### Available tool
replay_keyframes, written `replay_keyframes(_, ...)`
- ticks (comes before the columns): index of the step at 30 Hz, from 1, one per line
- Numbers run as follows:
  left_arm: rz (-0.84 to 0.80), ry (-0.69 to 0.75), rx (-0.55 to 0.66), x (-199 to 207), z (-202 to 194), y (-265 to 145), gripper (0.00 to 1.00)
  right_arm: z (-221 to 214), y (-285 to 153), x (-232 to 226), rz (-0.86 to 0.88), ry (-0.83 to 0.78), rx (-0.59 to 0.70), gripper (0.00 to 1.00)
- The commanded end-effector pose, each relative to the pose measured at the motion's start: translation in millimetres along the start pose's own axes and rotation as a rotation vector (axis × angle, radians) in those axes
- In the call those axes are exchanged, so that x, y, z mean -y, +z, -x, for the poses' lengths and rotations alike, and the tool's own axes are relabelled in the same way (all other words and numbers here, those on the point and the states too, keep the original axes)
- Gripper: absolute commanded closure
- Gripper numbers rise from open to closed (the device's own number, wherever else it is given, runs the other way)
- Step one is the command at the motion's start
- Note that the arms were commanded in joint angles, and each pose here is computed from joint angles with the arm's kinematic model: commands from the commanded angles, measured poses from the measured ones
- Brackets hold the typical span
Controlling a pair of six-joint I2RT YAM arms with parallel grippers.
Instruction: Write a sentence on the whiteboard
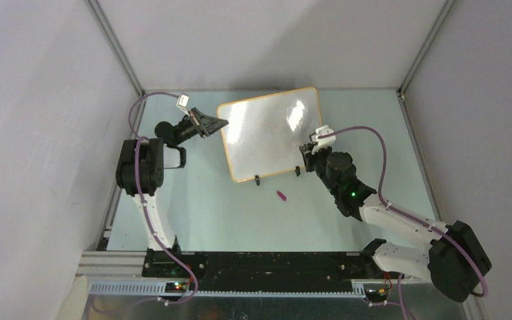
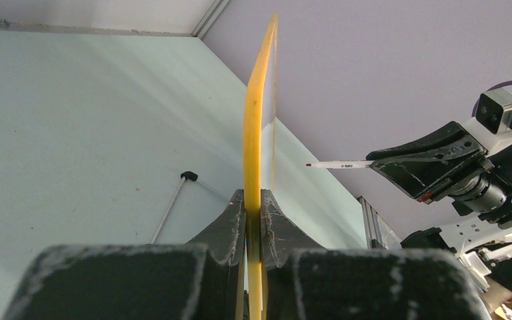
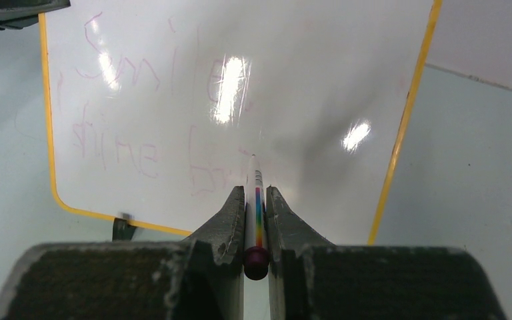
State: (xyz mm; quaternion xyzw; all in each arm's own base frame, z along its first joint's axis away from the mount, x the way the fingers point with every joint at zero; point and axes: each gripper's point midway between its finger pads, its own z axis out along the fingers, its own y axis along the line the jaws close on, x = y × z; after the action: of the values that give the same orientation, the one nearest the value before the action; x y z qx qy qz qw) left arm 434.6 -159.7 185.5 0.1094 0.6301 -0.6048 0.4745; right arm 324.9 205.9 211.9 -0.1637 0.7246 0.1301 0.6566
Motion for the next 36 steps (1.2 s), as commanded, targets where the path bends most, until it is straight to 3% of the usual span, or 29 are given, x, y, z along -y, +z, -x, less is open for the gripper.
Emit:
replay_keyframes(1, -0.033, 0.084, -0.001, 12, 2, 4, 1.0, 14, 5, 1, -0.017, 0.007, 0.064, 1.0)
replay_keyframes(22, -0.033, 0.085, -0.001, 12, 2, 4, 1.0, -23, 13, 6, -0.055, -0.007, -0.03, 1.0)
replay_keyframes(36, -0.033, 0.084, -0.001, 11, 2, 4, 1.0, -22, 20, 8, -0.065, -0.019, -0.012, 1.0)
